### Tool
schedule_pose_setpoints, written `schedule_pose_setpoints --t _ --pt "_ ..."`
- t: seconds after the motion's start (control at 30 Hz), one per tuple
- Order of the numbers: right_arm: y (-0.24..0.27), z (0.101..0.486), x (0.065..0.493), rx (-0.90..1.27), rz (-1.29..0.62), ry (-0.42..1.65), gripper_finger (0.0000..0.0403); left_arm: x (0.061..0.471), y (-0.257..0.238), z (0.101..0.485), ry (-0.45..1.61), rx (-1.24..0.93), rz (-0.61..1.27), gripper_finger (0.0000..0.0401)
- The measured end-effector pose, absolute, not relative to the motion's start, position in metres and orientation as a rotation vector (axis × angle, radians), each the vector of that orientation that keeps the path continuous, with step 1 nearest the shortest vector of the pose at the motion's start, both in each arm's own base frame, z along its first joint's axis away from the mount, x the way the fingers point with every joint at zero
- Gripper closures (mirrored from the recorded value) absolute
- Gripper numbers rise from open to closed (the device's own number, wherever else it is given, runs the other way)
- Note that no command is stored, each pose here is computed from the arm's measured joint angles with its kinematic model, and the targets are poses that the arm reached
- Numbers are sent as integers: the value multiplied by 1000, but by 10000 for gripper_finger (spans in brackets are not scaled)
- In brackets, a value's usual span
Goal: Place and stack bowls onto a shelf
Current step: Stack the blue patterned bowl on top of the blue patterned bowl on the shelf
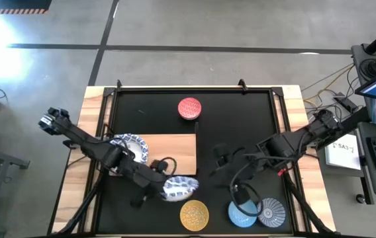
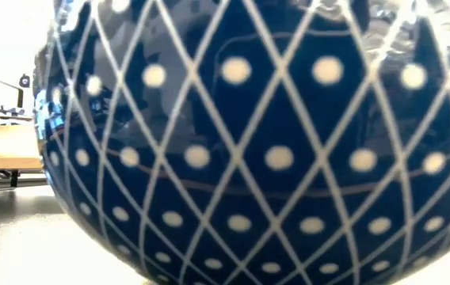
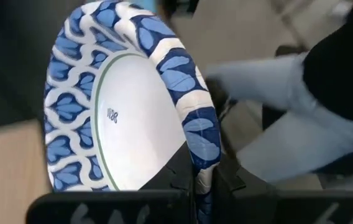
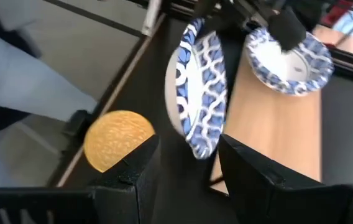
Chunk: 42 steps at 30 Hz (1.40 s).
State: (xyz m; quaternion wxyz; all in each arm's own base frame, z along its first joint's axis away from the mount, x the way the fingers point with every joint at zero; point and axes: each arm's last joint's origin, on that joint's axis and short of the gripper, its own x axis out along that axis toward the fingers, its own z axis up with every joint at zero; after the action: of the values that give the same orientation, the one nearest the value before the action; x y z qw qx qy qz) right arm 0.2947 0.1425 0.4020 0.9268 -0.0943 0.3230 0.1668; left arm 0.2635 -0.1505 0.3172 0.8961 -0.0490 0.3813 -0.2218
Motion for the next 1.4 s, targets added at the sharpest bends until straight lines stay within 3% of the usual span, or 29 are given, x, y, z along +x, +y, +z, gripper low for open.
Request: schedule_pose_setpoints --t 0.3,0.43,0.6,1.1,1.4 --pt "123 394 302 -178 274 713 250 233 -123 347 1057 74 -53 401" --pt "117 390 303 -157 247 751 250 220 -109 348 1096 53 290 401" --pt "112 385 300 -147 223 820 250 203 -99 339 1217 -28 511 401" --pt "111 382 297 -100 194 866 266 194 -98 299 1400 -97 590 397" --pt "111 382 297 -71 181 868 263 190 -97 285 1468 -81 597 336"
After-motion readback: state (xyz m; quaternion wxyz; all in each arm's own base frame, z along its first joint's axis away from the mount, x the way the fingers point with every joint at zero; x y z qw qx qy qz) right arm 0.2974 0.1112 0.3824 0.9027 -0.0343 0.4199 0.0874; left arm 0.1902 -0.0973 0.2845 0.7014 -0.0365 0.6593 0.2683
